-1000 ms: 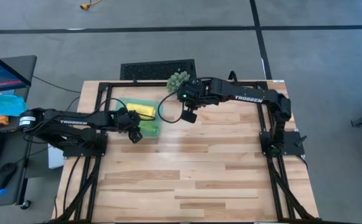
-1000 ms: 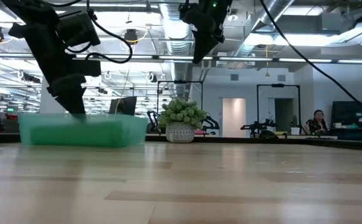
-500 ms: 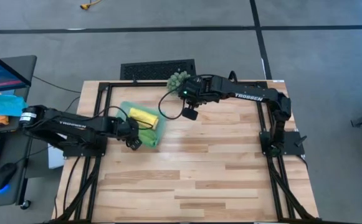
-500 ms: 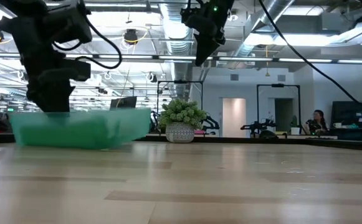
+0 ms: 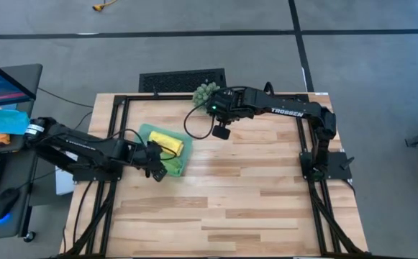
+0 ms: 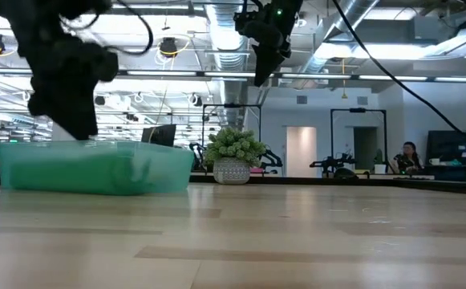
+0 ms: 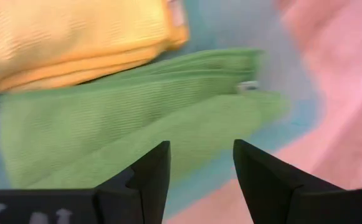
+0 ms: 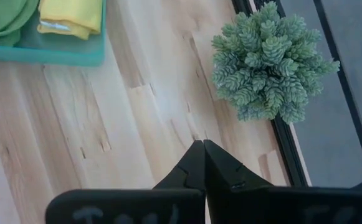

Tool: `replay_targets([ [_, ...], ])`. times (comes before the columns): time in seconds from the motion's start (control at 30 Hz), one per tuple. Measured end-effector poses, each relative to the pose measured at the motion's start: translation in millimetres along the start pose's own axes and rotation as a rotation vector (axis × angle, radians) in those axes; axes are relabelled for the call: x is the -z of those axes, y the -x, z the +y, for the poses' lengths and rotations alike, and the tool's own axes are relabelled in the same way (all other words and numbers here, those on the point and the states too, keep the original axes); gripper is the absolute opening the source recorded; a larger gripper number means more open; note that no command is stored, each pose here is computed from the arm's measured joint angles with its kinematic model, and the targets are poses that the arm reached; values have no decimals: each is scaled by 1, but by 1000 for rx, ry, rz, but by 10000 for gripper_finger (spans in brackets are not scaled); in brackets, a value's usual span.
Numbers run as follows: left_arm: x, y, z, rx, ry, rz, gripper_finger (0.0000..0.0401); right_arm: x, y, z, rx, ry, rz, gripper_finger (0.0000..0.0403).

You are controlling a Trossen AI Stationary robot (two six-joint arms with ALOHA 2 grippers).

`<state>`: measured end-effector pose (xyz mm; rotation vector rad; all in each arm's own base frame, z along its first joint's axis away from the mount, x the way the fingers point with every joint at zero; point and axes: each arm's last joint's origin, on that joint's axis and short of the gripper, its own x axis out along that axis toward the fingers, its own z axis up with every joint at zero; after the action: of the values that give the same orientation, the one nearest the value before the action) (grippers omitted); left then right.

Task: Roll microfiber towels into tight, uniform cylinder then place into a basket
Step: Move the green bin to the middle left of the table

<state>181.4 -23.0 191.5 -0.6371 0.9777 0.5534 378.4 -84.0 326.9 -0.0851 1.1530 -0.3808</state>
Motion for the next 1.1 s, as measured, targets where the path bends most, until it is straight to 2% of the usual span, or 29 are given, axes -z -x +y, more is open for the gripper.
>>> replay_targets([
  [0.13, -4, 14, -9, -25, -49, -44, 167, 0, 0, 1, -2, 4, 2, 16],
  [0.33, -23, 32, 1, -305, -161, -224, 167, 5, 4, 15, -20, 35, 44, 20],
  [0.47, -51, 34, 15, -388, -207, -252, 167, 5, 7, 26, -31, 51, 42, 20],
  [0.6, -78, 33, 45, -469, -154, -242, 167, 5, 10, 37, -42, 76, 35, 16],
  [0.8, -101, 22, 90, -434, -1, -101, 167, 6, 14, 48, -54, 106, 36, 21],
  [1.1, -121, -18, 113, -480, 46, -28, 167, 7, 14, 49, -54, 110, 39, 17],
])
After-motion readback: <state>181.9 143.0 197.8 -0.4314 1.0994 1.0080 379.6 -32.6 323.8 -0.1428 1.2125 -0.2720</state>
